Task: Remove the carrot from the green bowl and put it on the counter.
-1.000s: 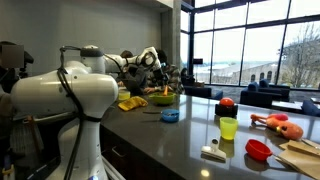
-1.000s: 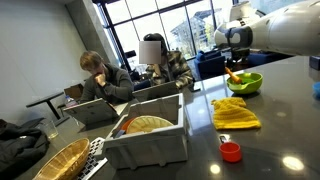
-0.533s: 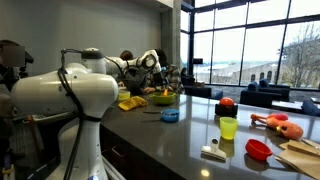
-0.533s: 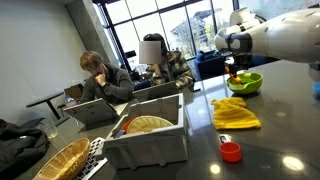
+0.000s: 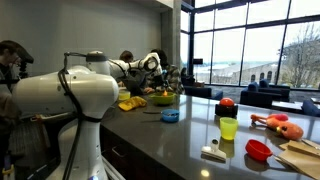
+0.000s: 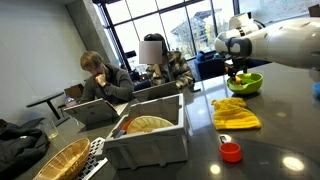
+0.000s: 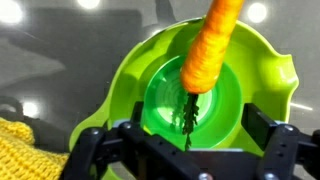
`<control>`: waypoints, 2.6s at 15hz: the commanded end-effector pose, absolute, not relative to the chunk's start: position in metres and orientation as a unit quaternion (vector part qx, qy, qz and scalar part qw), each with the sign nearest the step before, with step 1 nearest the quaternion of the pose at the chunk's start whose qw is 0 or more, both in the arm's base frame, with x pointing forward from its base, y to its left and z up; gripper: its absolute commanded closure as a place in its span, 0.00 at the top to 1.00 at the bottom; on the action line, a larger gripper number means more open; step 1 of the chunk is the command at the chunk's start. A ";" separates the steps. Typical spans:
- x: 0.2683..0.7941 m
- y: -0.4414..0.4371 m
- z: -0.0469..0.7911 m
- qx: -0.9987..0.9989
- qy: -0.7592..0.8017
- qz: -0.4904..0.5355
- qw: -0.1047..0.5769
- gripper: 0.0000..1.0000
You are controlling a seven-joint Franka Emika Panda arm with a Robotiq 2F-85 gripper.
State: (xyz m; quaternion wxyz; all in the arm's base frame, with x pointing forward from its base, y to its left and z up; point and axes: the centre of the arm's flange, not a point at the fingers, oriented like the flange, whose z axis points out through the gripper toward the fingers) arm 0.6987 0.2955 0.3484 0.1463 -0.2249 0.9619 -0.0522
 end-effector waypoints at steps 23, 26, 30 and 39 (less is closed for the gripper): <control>0.782 0.363 0.334 -0.235 0.952 0.002 0.195 1.00; 0.786 0.362 0.334 -0.233 0.952 0.009 0.200 1.00; 0.790 0.359 0.343 -0.236 0.948 0.000 0.213 1.00; 0.796 0.349 0.356 -0.228 0.948 -0.005 0.223 0.74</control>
